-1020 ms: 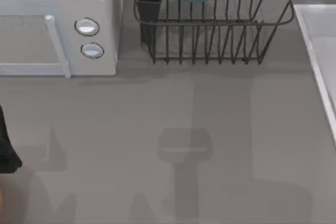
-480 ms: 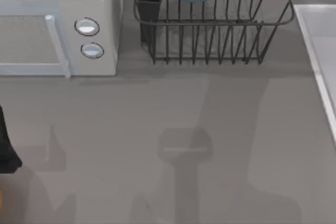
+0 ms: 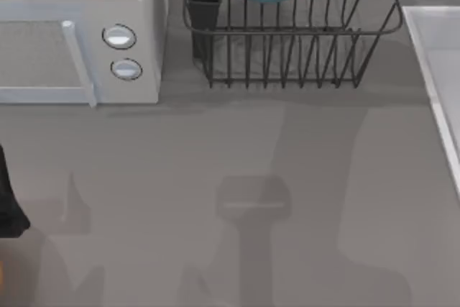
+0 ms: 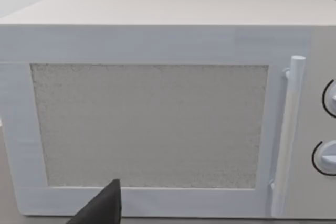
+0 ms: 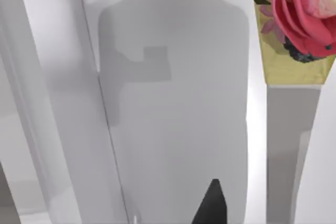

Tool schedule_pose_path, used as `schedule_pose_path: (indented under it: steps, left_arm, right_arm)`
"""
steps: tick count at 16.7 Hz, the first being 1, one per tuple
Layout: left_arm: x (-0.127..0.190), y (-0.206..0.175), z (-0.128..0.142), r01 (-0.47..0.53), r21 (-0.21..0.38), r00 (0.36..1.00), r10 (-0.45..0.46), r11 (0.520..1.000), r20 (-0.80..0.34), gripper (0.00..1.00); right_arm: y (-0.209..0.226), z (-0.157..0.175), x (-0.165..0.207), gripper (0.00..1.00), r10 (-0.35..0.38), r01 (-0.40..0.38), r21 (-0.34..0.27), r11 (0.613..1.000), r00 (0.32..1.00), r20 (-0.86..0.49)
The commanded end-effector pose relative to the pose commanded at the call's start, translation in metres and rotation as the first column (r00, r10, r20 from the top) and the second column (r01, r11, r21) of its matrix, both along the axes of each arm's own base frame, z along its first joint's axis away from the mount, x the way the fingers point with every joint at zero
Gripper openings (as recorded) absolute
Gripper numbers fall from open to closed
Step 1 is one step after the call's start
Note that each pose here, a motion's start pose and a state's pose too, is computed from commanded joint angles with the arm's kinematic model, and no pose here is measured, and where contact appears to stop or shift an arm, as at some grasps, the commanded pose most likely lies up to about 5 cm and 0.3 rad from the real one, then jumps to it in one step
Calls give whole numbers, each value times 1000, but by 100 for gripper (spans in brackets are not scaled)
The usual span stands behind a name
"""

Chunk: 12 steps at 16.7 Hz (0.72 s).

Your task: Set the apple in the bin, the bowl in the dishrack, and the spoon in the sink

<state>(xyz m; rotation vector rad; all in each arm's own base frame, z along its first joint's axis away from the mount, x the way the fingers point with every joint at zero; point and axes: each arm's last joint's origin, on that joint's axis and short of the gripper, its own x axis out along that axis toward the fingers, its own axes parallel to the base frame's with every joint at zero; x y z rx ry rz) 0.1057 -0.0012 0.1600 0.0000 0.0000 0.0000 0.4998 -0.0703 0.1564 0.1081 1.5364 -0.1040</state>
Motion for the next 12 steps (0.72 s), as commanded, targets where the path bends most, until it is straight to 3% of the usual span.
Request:
schedule_pose_path:
  steps: [8,12]
  left_arm:
    - [0,0,0,0,0,1000,0,1000,0,100]
    - [0,0,0,0,0,1000,0,1000,0,100]
  right_arm:
    - [0,0,0,98,0,0,0,1000,1000,0]
    - [0,0,0,100,0,0,0,1000,1000,0]
